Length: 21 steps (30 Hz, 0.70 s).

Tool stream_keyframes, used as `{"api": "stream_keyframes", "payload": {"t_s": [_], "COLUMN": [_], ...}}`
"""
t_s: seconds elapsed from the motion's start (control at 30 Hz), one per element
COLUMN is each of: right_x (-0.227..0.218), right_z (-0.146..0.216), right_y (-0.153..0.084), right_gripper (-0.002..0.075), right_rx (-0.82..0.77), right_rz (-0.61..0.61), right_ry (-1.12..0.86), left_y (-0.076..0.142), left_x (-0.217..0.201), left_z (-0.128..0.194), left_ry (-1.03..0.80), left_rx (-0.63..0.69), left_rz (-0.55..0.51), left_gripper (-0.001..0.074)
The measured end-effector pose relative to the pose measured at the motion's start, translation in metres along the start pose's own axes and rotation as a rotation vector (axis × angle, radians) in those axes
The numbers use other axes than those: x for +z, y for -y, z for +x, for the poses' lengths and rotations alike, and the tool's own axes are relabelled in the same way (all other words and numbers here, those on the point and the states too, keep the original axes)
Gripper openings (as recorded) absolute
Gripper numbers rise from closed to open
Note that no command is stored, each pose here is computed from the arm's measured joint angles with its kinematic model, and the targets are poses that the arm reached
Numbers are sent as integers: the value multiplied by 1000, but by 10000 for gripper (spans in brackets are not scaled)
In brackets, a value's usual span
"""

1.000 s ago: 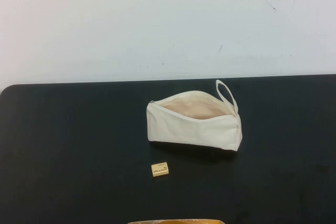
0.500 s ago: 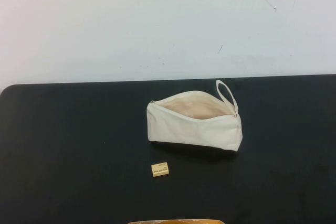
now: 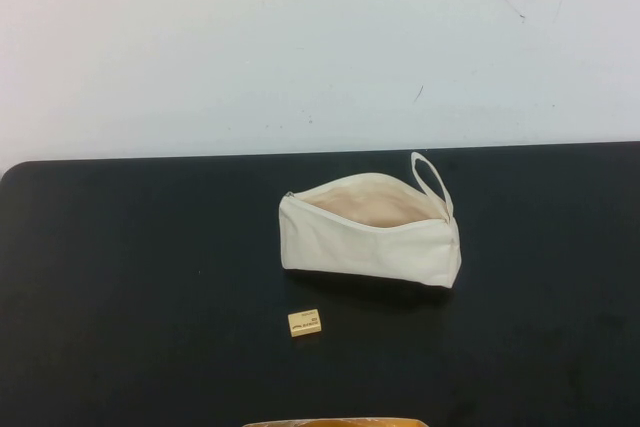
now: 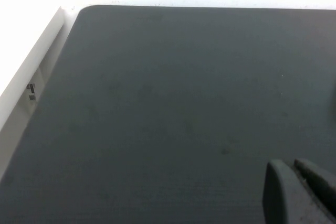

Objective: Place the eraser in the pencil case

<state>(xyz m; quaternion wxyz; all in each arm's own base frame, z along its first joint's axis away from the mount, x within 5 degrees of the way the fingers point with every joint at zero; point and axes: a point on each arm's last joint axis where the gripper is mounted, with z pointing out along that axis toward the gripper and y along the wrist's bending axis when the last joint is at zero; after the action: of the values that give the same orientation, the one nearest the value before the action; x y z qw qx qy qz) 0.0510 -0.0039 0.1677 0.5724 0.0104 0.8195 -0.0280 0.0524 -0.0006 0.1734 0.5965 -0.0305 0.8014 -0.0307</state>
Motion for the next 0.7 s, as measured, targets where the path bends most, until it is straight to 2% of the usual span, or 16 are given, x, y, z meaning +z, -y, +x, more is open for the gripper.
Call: {"api": "stream_keyframes", "payload": {"t_s": [0.33,0.7], "right_x": [0,0], "right_z": [0,0], "right_y": [0,0], "right_gripper": [-1,-1], "right_rx": [0,0], "right_rz": [0,0], "right_ry": [0,0], "left_y": [1,4], "left_x": [0,-12], "left_z": [-6,-45], "left_ry": [72,530], "left_rx": [-10,-10], "left_rz": [10,55], "left_gripper": [-1,-1]}}
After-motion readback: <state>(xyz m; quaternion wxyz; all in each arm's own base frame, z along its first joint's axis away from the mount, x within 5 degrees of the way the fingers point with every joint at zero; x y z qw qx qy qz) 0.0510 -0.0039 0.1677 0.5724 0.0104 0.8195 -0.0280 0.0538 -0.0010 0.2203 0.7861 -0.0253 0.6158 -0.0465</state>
